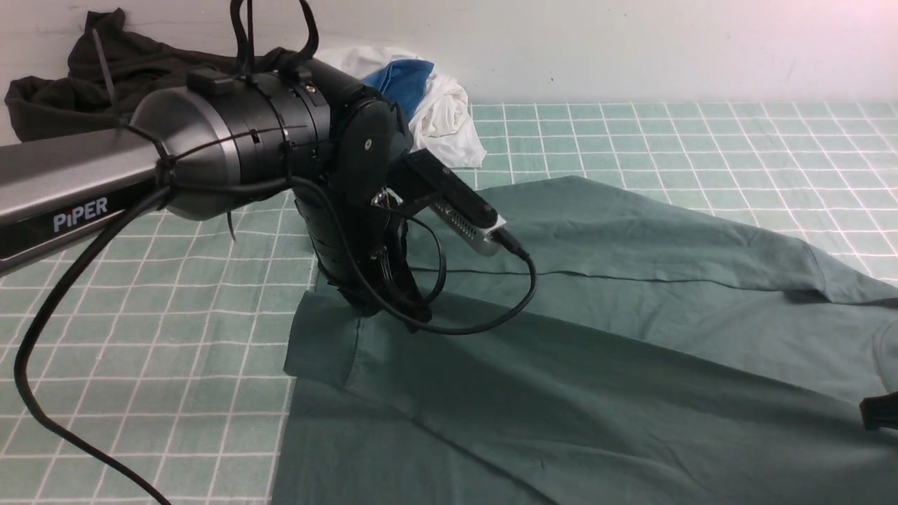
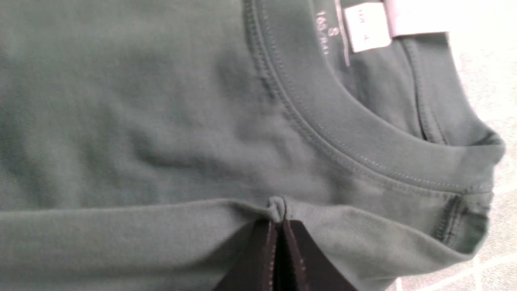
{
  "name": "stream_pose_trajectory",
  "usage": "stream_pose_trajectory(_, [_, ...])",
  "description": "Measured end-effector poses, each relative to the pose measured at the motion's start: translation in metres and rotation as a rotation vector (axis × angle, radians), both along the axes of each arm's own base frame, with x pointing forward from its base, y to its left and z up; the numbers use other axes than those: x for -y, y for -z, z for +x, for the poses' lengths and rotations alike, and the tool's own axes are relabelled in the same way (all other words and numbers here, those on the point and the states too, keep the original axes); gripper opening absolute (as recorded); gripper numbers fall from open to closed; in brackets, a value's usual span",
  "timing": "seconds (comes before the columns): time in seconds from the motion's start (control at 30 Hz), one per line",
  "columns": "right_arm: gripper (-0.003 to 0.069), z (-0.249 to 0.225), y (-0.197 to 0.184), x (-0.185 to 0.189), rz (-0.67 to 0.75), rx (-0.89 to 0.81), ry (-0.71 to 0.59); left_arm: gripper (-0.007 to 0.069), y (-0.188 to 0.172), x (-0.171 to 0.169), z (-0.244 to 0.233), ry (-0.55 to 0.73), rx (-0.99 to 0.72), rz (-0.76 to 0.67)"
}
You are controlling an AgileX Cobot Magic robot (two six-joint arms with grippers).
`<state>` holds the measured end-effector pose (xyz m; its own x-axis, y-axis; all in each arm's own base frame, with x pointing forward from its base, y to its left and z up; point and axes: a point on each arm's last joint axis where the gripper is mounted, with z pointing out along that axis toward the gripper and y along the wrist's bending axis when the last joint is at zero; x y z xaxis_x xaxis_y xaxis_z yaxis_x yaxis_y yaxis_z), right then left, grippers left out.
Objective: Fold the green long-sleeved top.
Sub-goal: Use the left arm to drag and place the cuff at the centered position on the left edge of the fabric
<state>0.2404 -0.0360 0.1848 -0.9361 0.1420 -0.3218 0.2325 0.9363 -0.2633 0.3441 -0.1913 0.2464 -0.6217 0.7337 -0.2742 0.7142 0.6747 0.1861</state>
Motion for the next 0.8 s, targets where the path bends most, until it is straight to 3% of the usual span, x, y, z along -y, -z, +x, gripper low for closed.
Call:
stream_pose_trajectory(0.1, [0.0001,0.0,0.0,0.0,-0.001,0.0,0.002,0.0067,0.005,0.002,0.004,0.004,0.014,-0.005])
stream_pose_trajectory(0.2, [0.0069,0.0,0.0,0.0,-0.004,0.003,-0.002,0.0211,0.016,0.004,0.01,0.006,0.021,0.009])
stream_pose_trajectory(0.27, [0.0097,0.0,0.0,0.0,-0.004,0.006,-0.002,0.0257,0.017,0.004,0.011,-0.006,0.033,0.011])
stream_pose_trajectory(0.33, [0.0177,0.001,-0.002,0.0,0.001,0.009,0.011,0.0364,0.01,0.001,0.016,-0.088,0.069,-0.001])
stream_pose_trajectory(0.43, [0.0252,0.006,-0.013,0.0,0.017,0.007,0.059,0.0467,-0.005,-0.009,0.03,-0.227,0.128,-0.04])
stream_pose_trajectory(0.7, [0.0283,0.019,-0.052,-0.008,0.106,0.085,0.027,0.0503,-0.018,-0.069,0.071,-0.486,0.179,-0.145])
stream_pose_trajectory(0.8, [0.0283,0.023,-0.059,-0.015,0.17,0.092,-0.04,0.0478,0.011,-0.099,0.097,-0.61,0.121,-0.205])
